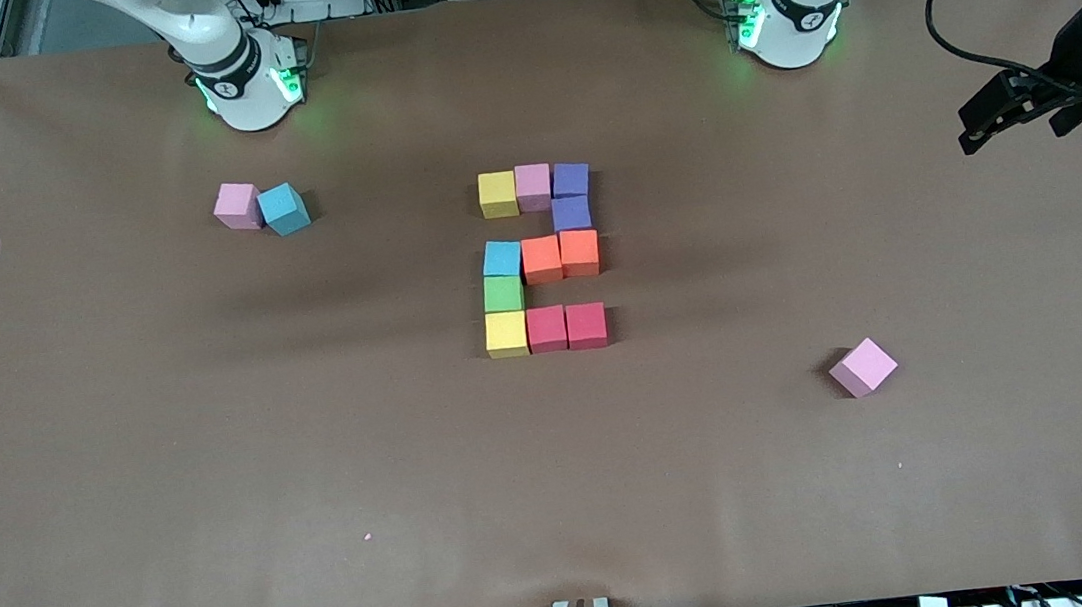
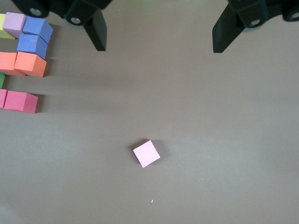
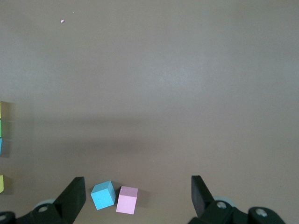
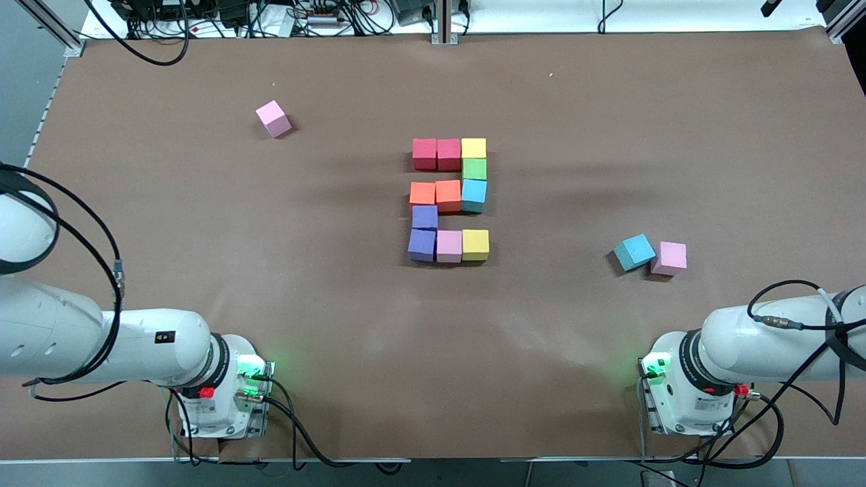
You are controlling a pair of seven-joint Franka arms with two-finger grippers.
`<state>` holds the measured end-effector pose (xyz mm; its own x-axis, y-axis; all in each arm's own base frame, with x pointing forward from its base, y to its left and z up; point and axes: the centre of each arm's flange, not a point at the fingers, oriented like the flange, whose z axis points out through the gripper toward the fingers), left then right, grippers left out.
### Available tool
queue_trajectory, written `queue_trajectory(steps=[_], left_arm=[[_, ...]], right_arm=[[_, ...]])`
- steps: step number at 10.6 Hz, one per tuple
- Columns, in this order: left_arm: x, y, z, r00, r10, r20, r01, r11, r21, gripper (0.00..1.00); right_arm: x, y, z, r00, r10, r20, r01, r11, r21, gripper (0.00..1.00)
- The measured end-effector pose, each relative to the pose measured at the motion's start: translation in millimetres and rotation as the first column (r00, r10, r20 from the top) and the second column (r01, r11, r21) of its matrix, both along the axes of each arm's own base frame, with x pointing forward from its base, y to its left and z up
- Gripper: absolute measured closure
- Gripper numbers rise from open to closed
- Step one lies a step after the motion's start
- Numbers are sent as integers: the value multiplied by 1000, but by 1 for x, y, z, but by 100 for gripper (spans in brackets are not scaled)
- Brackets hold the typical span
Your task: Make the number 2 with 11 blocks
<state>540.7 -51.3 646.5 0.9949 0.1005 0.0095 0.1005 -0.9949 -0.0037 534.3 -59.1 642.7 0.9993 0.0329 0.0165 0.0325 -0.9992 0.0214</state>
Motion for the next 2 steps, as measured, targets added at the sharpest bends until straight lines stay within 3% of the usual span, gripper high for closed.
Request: queue_trajectory(steps=[2], left_arm=[[0,0,0,1000,0,0,0,1000,0,0]], right_arm=[[0,-1,0,1000,-1,0,1,1000,0,0]])
